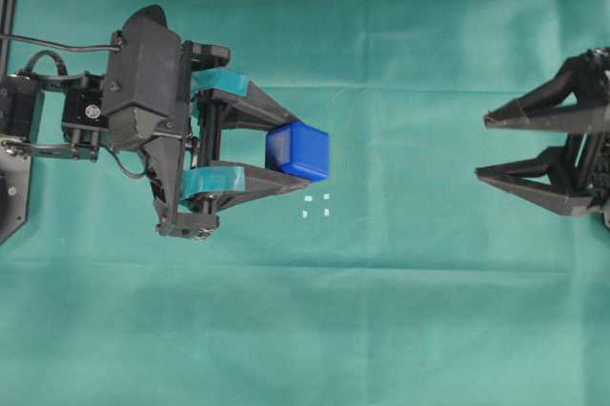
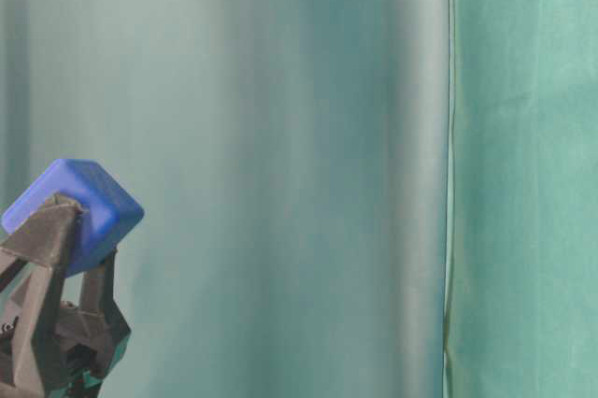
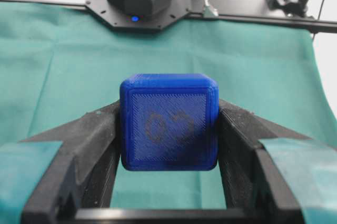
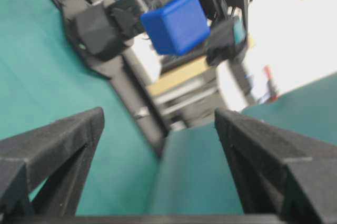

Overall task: Handover the blue block to the right arm after grasping it with the left arm, then place it in the designated position.
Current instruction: 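Move the right gripper left to the cube and close on it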

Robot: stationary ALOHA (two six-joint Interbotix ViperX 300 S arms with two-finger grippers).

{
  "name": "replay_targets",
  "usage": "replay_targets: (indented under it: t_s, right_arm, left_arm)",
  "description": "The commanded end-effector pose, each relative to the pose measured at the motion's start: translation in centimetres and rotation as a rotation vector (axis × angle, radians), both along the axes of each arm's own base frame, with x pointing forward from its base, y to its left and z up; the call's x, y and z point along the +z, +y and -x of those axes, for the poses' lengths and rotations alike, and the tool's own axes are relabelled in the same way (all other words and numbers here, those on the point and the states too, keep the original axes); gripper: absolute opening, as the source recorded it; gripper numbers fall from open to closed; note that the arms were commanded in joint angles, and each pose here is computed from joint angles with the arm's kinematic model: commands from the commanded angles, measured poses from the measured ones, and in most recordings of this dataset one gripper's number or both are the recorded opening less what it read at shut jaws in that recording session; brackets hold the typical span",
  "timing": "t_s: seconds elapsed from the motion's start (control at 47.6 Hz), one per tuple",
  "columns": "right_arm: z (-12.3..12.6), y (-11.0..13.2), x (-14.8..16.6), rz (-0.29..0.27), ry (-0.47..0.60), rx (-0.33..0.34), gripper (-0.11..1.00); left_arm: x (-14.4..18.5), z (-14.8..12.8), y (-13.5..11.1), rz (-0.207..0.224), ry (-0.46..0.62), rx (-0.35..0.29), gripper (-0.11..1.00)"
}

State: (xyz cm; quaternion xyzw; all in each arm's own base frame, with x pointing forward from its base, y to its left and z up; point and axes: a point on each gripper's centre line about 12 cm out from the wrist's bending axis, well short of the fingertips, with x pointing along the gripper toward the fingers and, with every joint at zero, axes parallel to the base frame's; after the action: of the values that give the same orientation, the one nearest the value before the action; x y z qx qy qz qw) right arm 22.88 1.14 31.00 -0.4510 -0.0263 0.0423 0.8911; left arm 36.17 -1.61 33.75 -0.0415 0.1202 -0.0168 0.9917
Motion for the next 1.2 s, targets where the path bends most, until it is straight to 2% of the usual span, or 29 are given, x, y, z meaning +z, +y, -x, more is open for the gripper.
replay_targets:
  t_s: [0.0, 0.126, 0.21, 0.967, 1.177]
  right_arm:
    - [-0.2, 0.3, 1.2, 0.079, -0.052, 0.02, 0.94]
    - [-0.2, 0.4, 1.2, 0.205, -0.061, 0.031, 0.94]
    - [-0.3, 0.5, 1.2, 0.229, -0.061, 0.036, 0.94]
    - [-0.4, 0.5, 1.4, 0.233, -0.066, 0.035, 0.93]
    - [-1.3, 0.6, 1.4, 0.232, -0.053, 0.041, 0.93]
  left_arm:
    - [1.3, 0.3, 0.1, 0.002, -0.04, 0.003, 0.47]
    - [1.2, 0.3, 0.1, 0.003, -0.037, 0.003, 0.47]
    - [1.2, 0.3, 0.1, 0.002, -0.035, 0.003, 0.47]
    - [1.1, 0.3, 0.2, 0.001, -0.031, 0.006, 0.47]
    - [1.2, 0.3, 0.3, 0.0, -0.032, 0.007, 0.47]
